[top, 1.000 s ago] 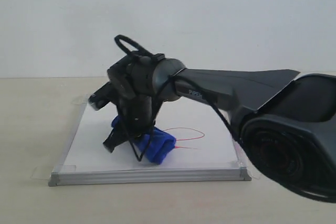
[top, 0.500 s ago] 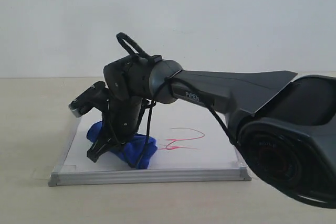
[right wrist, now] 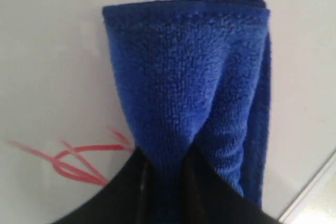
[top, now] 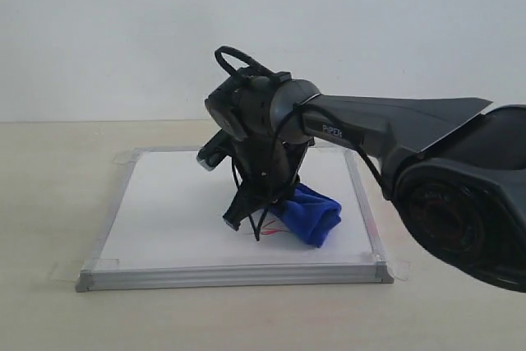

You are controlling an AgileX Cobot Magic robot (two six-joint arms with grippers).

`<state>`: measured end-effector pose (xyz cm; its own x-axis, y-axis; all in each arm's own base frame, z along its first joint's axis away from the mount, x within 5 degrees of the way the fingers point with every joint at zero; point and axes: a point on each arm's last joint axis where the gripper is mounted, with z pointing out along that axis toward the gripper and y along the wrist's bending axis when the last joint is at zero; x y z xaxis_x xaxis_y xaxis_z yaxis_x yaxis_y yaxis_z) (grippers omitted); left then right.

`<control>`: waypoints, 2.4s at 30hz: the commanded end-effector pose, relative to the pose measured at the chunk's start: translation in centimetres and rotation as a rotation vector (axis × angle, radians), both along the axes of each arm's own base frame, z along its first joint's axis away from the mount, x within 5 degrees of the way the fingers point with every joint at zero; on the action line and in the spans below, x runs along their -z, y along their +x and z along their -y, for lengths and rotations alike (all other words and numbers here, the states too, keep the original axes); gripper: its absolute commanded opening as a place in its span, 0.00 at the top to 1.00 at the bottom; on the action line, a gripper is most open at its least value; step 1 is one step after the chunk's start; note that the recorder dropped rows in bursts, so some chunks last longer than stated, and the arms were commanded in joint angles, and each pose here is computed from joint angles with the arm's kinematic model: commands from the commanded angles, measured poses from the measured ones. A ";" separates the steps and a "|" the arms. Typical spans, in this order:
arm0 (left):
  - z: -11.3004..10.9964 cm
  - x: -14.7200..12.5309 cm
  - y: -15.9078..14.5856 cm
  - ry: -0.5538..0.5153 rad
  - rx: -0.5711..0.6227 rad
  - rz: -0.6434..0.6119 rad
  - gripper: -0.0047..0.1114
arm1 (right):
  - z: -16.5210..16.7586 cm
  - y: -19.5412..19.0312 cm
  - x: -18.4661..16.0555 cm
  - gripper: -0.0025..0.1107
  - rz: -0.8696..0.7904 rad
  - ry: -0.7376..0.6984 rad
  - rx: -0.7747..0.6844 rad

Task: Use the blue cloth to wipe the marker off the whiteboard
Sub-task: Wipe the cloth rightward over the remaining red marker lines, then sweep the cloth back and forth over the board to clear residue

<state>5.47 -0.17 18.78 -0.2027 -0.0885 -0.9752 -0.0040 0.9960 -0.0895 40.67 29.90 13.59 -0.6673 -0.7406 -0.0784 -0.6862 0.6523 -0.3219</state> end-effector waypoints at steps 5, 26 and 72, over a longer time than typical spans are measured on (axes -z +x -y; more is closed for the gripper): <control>0.0 0.1 0.0 0.001 0.002 0.004 0.93 | -5.2 -5.1 1.3 0.98 -0.236 0.091 -0.354; 0.0 0.1 0.0 0.001 0.002 0.004 0.93 | 1.1 0.3 0.9 0.98 -0.067 -0.050 -0.077; 0.0 0.1 0.0 0.001 0.002 0.004 0.93 | 8.1 4.5 -0.9 0.98 0.040 -0.018 0.281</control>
<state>5.47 -0.17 18.78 -0.2027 -0.0885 -0.9752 -0.0040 0.9960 -0.0895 44.54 24.00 14.58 -0.8060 -0.5741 -0.1445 -0.5066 0.7951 -0.3335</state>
